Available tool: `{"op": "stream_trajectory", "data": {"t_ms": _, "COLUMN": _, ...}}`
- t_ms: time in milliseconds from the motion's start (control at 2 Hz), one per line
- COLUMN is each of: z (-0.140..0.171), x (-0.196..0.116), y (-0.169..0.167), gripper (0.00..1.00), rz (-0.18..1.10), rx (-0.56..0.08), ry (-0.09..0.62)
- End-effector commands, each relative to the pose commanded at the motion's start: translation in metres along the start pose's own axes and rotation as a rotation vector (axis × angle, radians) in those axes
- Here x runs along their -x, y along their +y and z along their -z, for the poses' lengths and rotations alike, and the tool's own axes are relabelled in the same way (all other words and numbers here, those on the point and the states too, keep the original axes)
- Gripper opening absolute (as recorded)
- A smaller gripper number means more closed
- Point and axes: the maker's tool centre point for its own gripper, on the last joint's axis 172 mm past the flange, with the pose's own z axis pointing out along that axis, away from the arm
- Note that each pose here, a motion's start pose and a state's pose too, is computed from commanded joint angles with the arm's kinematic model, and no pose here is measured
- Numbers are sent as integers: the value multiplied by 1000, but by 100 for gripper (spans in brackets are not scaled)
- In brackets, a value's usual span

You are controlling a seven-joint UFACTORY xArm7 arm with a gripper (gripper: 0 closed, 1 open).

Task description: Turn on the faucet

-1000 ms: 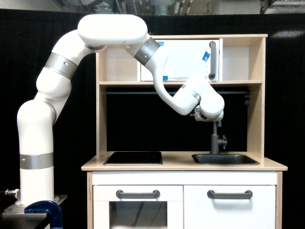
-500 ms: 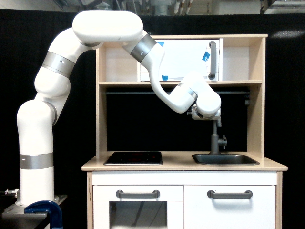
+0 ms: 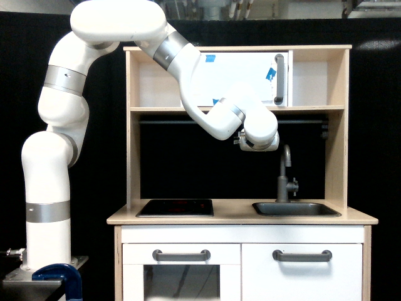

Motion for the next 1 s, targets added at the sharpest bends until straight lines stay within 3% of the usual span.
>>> {"op": "stream_trajectory", "data": {"t_ms": 500, "z": 68, "x": 7, "y": -43, "gripper": 100, "rz": 0, "rx": 0, "ry": 0}}
{"op": "stream_trajectory", "data": {"t_ms": 1000, "z": 110, "x": 16, "y": -80, "gripper": 100, "rz": 0, "rx": 0, "ry": 0}}
